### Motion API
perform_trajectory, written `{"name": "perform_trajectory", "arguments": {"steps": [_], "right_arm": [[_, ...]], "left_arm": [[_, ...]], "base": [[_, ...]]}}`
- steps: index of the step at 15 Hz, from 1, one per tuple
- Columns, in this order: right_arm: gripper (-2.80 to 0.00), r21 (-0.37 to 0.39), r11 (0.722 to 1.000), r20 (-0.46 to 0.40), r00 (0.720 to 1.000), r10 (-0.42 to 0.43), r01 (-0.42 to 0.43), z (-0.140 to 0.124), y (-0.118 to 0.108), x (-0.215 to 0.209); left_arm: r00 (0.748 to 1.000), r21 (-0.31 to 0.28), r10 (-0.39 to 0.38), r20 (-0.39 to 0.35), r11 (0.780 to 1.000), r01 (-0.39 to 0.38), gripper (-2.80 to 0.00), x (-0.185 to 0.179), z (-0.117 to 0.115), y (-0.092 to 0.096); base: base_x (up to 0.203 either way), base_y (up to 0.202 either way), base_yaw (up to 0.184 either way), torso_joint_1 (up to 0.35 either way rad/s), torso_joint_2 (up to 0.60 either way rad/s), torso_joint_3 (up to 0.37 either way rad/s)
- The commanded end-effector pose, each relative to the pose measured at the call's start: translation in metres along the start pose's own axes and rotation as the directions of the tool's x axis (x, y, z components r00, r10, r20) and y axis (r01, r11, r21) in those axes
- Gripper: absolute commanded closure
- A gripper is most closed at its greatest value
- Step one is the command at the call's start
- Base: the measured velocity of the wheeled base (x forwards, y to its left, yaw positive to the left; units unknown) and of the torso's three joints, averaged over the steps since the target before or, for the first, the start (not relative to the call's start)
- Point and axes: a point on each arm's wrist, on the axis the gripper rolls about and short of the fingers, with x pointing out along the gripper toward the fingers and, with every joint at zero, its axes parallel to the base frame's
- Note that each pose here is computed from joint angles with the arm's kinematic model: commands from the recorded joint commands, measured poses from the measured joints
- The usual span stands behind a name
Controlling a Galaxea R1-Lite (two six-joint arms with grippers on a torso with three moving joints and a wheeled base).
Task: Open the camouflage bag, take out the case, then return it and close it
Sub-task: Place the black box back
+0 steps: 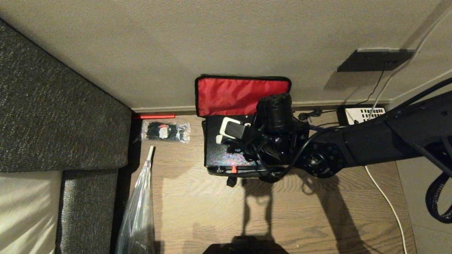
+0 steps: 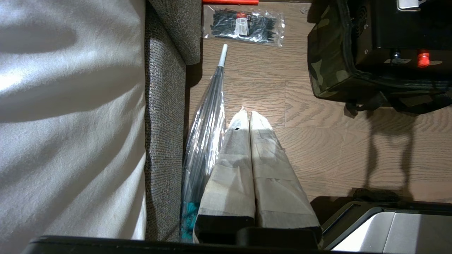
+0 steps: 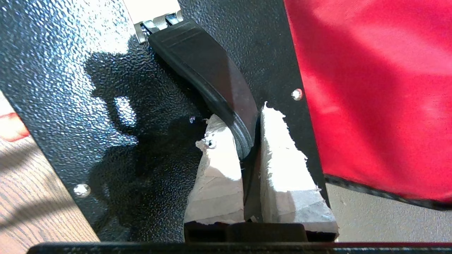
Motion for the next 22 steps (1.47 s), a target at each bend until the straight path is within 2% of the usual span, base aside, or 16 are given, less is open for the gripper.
{"name": "perform_trajectory", "arguments": {"steps": [1, 8, 10, 15, 19, 22], "right_arm": [[0.0, -0.013, 1.0, 0.01, 1.0, 0.003, -0.003, 0.005, 0.003, 0.001], [0.0, -0.007, 1.0, 0.027, 1.0, -0.005, 0.005, 0.011, 0.001, 0.003], [0.0, -0.013, 1.0, 0.054, 0.998, -0.009, 0.009, 0.017, -0.002, 0.002], [0.0, -0.016, 0.999, 0.029, 0.999, 0.036, -0.035, 0.007, 0.03, 0.029], [0.0, 0.021, 1.0, 0.045, 0.999, 0.004, -0.005, 0.0, 0.051, 0.05], [0.0, 0.025, 1.0, 0.014, 1.0, 0.003, -0.004, -0.014, 0.056, 0.065]], "left_arm": [[1.0, 0.0, 0.0, -0.001, 1.0, 0.0, 0.0, 0.0, -0.001, 0.0], [1.0, 0.0, 0.0, -0.001, 1.0, 0.0, 0.0, 0.0, -0.001, 0.0], [1.0, 0.0, 0.0, -0.001, 1.0, 0.0, 0.0, 0.0, -0.001, 0.0], [1.0, 0.0, 0.001, -0.002, 1.0, -0.001, 0.0, 0.0, -0.001, 0.0], [1.0, 0.0, 0.0, -0.001, 1.0, 0.0, 0.0, 0.0, -0.001, 0.0], [1.0, 0.0, 0.0, -0.001, 1.0, 0.0, 0.0, 0.0, -0.001, 0.0]], "base": [[0.0, 0.0, 0.0, 0.0, 0.0, 0.0], [0.0, 0.0, 0.0, 0.0, 0.0, 0.0], [0.0, 0.0, 0.0, 0.0, 0.0, 0.0], [0.0, 0.0, 0.0, 0.0, 0.0, 0.0], [0.0, 0.0, 0.0, 0.0, 0.0, 0.0], [0.0, 0.0, 0.0, 0.0, 0.0, 0.0]]}}
